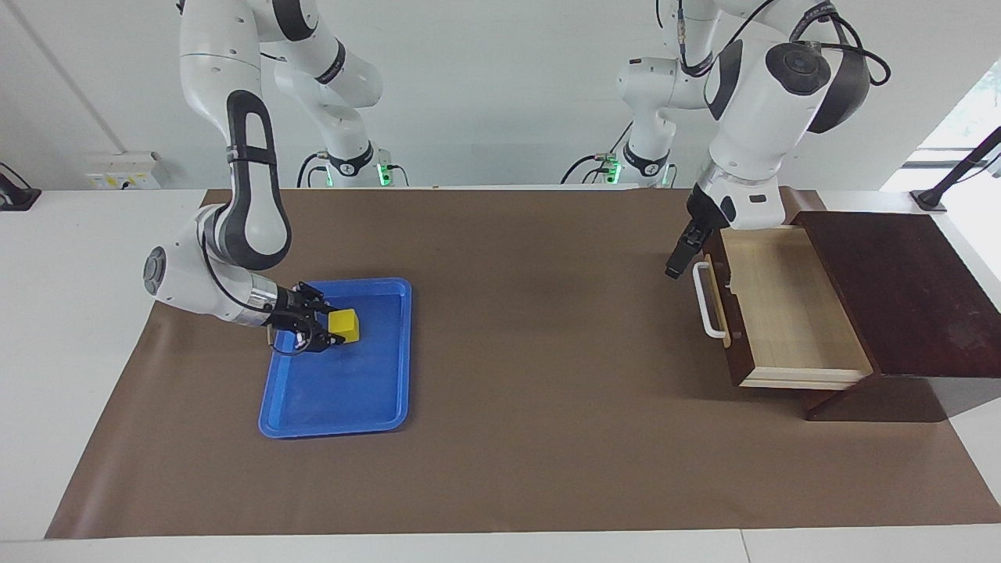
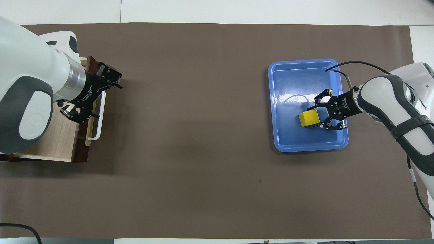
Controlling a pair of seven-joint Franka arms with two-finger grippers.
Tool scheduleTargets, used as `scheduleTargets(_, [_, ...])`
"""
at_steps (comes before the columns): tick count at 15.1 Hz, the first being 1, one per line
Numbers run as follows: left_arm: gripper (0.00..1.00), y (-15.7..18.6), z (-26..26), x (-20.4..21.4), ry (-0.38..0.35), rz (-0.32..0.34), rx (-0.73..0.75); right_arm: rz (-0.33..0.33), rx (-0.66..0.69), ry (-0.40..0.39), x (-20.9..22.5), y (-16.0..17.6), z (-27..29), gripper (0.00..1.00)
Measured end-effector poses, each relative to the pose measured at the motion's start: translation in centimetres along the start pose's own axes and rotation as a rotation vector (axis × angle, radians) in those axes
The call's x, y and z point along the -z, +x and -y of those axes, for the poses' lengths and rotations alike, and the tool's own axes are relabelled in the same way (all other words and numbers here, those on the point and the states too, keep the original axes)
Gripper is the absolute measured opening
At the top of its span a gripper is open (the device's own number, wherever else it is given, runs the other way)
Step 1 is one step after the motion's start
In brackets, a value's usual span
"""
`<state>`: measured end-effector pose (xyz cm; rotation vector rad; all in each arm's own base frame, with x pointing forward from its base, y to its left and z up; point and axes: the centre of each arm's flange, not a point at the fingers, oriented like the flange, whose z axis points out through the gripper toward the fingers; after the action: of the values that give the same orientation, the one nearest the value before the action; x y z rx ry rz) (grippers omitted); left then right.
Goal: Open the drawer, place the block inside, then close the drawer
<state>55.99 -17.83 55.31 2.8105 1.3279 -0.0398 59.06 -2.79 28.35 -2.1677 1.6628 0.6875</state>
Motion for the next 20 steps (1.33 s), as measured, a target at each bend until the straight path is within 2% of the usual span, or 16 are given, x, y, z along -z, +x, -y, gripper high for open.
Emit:
scheduleTargets(4, [1.0, -1.3, -0.4, -0.2, 0.006, 0.003, 0.169, -0.001, 0.001, 0.001, 0.0, 0.0, 0.0, 0.56])
scheduleTargets(8, [1.0, -1.3, -0.4, -0.5, 0.012, 0.004, 0.277, -0.01, 0.012, 0.018, 0.8, -0.4, 0.6, 0.56])
scheduleTargets(11, [1.0, -1.2, -0.3, -0.6, 0.014, 0.004, 0.32, -0.031, 0.059, 0.063, 3.2, -2.3, 2.2, 0.56])
scheduleTargets(15, [1.0, -1.2, -0.4, -0.7, 0.003, 0.001, 0.464, -0.051, 0.136, 0.098, 4.6, -8.6, 5.0, 0.56])
scheduleTargets(20, [1.0, -2.3, -1.1, -0.9, -0.023, 0.02, 0.609, -0.053, 0.075, 0.128, 4.4, -20.1, 8.7, 0.56])
